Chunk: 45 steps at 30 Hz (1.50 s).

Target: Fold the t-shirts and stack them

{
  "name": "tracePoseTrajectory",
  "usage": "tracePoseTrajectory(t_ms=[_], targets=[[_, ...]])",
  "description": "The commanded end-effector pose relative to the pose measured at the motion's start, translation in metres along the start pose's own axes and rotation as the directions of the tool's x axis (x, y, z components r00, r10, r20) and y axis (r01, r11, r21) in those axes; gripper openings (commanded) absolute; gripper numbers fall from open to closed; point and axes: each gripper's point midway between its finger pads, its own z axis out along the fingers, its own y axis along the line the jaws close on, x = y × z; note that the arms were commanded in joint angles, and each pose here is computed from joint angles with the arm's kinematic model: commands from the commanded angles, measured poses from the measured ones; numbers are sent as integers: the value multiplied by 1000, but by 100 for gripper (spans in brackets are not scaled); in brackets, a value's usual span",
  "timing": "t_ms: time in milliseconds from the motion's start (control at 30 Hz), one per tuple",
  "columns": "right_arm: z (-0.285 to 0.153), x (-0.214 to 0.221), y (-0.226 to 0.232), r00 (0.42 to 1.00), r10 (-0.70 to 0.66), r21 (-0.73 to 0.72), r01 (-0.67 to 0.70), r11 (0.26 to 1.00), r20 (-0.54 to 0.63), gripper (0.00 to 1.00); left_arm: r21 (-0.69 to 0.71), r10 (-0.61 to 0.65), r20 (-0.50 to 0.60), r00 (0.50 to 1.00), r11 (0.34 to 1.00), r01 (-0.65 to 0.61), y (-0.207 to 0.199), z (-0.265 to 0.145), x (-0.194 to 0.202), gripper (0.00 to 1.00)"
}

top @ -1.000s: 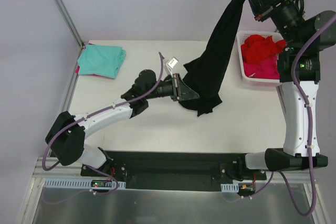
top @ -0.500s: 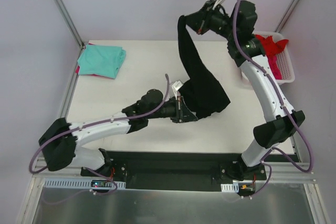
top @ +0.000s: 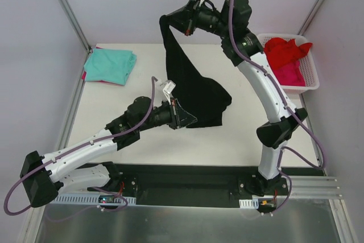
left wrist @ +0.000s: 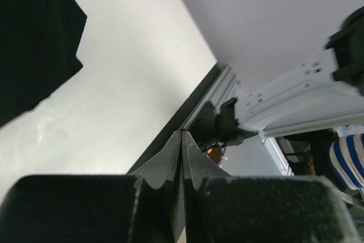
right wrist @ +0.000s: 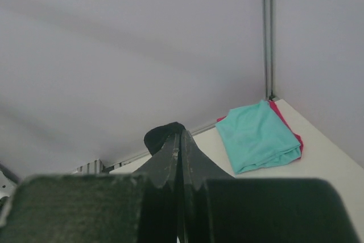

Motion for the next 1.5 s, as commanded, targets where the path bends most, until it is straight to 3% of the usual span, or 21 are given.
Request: tracePoseTrajectory(t_ms=[0,67,100,133,200,233,400,433,467,533,567,667,733,800,900,933,1133,1467], targets=[[17,17,15,1000,11,-77,-12,997,-14,1,-29,18,20,1000,999,-18,7,-7,0,0],[17,29,14,999,25,-74,-28,997,-35,3,-36,27,15,1000,999,-27,8,-9,1,0],[17,35,12,998,35,-67,-38,997,-44,16,-39,30,7,1000,999,-30,9,-10,3,0],[17,52,6,995,62,-51,-66,996,-77,57,-41,28,7,1000,999,-28,10,-10,3,0],[9,55,6,994,62,-25,-64,998,-91,77,-48,23,0,1000,999,-23,13,-10,7,0],[5,70,-1,991,49,0,-49,999,-123,96,-49,23,1,1000,999,-23,14,-10,8,0],[-39,91,-21,976,16,184,24,983,-216,96,-53,18,-9,1000,998,-19,18,-10,12,0],[-55,78,-14,979,-2,208,45,977,-204,96,-55,17,-6,1000,998,-17,18,-10,12,0],[-73,106,-31,964,46,304,37,952,-260,96,-51,18,-5,1000,999,-18,19,-10,13,0],[-109,101,-28,969,58,391,41,920,-238,96,-51,16,-7,1000,999,-17,21,-9,15,0],[-129,130,-43,956,127,469,12,883,-264,96,-47,17,-5,1000,999,-17,20,-8,15,0],[-177,137,-40,957,180,572,-19,820,-227,96,-46,22,-13,1000,999,-23,21,-6,16,0],[-208,168,-46,933,292,668,-82,740,-209,99,-54,27,-6,1000,998,-27,22,-6,15,0],[-239,192,-41,913,374,734,-142,664,-162,94,-102,31,-9,999,994,-32,31,-9,15,0],[-266,210,-31,912,397,772,-178,611,-104,88,-187,54,10,998,981,-51,45,-17,10,0],[-279,238,-33,893,439,798,-189,572,-102,86,-190,63,15,998,980,-59,44,-20,9,0],[-301,280,-27,852,523,824,-274,496,-32,81,-199,70,9,997,978,-67,43,-27,9,0],[-307,315,-22,795,607,827,-348,441,11,75,-199,48,18,999,979,-43,44,-33,12,0]])
